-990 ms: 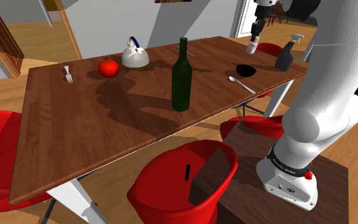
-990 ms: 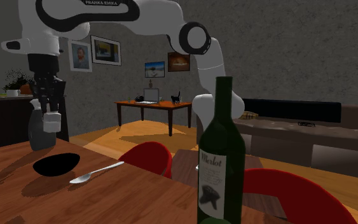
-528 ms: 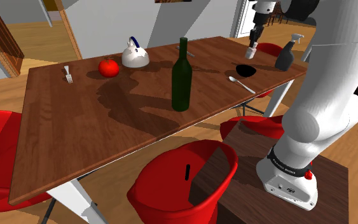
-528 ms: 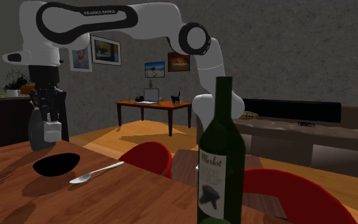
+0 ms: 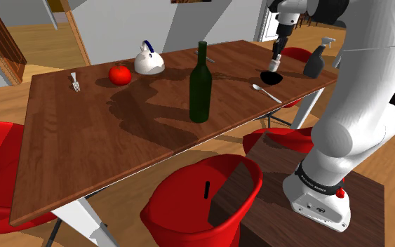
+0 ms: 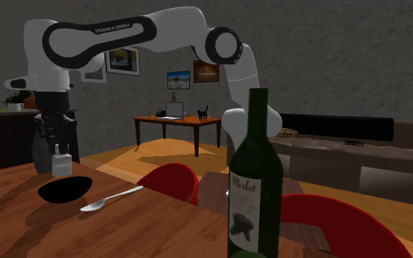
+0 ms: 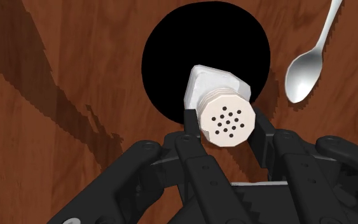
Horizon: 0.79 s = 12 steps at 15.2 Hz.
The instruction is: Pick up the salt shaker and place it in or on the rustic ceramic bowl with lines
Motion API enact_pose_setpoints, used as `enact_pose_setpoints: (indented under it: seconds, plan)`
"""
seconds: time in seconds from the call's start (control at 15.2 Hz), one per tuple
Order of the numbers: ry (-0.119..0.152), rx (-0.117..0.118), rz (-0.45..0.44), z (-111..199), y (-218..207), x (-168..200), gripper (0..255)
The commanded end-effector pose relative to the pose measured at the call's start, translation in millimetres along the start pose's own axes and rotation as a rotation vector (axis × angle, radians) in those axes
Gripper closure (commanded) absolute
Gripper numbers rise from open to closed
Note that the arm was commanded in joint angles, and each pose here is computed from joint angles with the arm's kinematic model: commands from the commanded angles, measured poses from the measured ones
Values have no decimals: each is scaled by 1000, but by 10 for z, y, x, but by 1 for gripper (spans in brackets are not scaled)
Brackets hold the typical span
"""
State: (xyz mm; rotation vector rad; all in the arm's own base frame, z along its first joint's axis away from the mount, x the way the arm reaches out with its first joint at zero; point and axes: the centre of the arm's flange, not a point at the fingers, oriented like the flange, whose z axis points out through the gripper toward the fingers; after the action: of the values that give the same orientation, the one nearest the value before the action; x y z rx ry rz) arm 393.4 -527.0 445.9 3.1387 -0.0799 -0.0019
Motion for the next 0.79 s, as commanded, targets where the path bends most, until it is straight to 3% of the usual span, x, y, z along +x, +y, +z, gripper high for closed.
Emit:
enact_pose_setpoints:
  seconds: [0.0, 0.2, 0.73]
  plan:
    - [0, 0, 0, 108, -5, -11, 255]
    - [0, 0, 0, 276, -6, -11, 255]
    - [0, 0, 0, 276, -6, -11, 255]
